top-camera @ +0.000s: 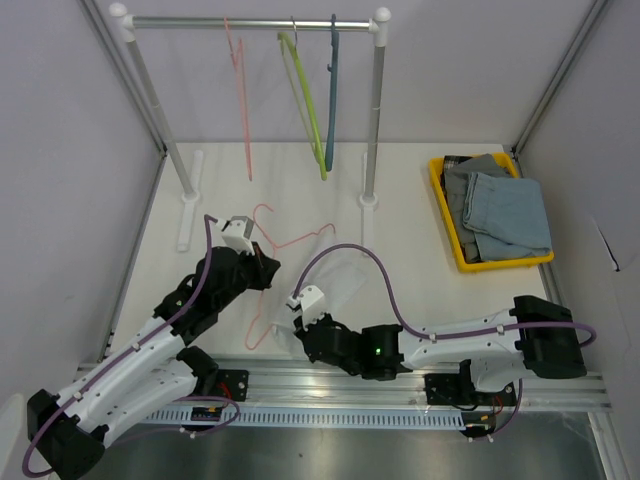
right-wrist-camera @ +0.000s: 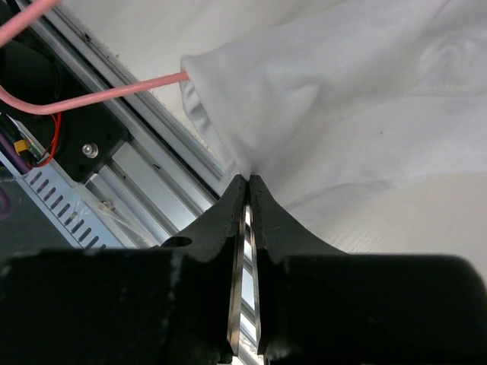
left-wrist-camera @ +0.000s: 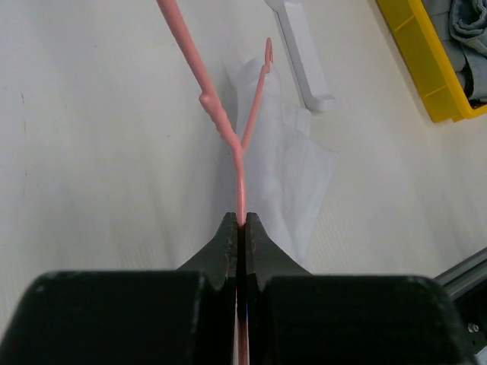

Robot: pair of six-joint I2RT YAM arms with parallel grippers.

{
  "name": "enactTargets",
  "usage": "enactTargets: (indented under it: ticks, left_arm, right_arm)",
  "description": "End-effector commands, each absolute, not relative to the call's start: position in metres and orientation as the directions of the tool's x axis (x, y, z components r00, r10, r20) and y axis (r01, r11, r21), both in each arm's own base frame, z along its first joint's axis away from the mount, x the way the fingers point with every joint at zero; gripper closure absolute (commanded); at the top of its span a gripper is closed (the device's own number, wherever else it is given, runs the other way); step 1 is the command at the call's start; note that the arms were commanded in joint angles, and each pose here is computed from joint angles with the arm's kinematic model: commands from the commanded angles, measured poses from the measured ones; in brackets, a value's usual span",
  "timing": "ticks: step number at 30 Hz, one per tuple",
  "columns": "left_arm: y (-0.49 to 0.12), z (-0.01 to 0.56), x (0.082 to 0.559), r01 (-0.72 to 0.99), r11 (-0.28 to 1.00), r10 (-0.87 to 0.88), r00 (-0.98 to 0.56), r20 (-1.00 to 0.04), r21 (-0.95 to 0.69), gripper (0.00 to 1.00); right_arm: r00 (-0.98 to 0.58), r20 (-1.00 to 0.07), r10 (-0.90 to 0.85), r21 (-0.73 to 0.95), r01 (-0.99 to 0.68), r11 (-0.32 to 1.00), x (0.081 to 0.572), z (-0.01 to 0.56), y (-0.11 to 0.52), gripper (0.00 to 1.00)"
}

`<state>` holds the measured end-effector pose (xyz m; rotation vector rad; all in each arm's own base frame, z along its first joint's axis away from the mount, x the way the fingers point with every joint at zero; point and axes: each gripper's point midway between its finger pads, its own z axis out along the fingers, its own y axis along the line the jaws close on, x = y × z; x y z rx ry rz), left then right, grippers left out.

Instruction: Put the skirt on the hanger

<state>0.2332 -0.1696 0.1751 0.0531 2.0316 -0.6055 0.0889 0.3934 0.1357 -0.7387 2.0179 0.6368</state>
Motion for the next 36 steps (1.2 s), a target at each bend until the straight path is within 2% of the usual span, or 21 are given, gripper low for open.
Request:
enactTargets:
  ticks: [1,3,7,10,14,22,29,36]
  left_arm:
    - [-0.174,0.222,0.242,0.309,0.846,-0.283,-0.429,-0.858,-0.434,1.00]
    - [-0.173,0.228,0.242,0.317,0.843,-0.290,-0.414,-0.863,-0.435,1.00]
    - [-0.170,0.244,0.238,0.337,0.834,-0.305,-0.380,-0.873,-0.438,1.00]
    - [-0.165,0.262,0.233,0.349,0.830,-0.313,-0.353,-0.882,-0.435,1.00]
    - [-0.154,0.275,0.227,0.337,0.850,-0.290,-0.343,-0.894,-0.405,1.00]
    - [-0.126,0.297,0.207,0.286,0.871,-0.306,-0.318,-0.897,-0.399,1.00]
    - [-0.095,0.323,0.199,0.173,0.906,-0.329,-0.288,-0.900,-0.386,1.00]
    - [-0.061,0.334,0.204,0.000,0.950,-0.303,-0.263,-0.916,-0.314,1.00]
  right_arm:
    - [-0.468,-0.845,-0.257,0.184,-0.707,0.683,0.081,0.130,0.395,0.89]
    - [-0.474,-0.838,-0.270,0.191,-0.719,0.669,0.077,0.127,0.397,0.84]
    - [-0.475,-0.839,-0.266,0.186,-0.710,0.679,0.077,0.132,0.388,0.28]
    - [-0.459,-0.859,-0.226,0.182,-0.687,0.703,0.087,0.156,0.374,0.18]
    - [-0.442,-0.882,-0.163,0.184,-0.642,0.744,0.107,0.194,0.351,0.18]
    - [-0.428,-0.901,0.070,0.313,-0.530,0.788,0.154,0.279,0.281,0.19]
    - [-0.394,-0.905,0.159,0.347,-0.469,0.812,0.178,0.313,0.239,0.20]
    - [-0.374,-0.910,0.181,0.353,-0.463,0.813,0.187,0.330,0.231,0.20]
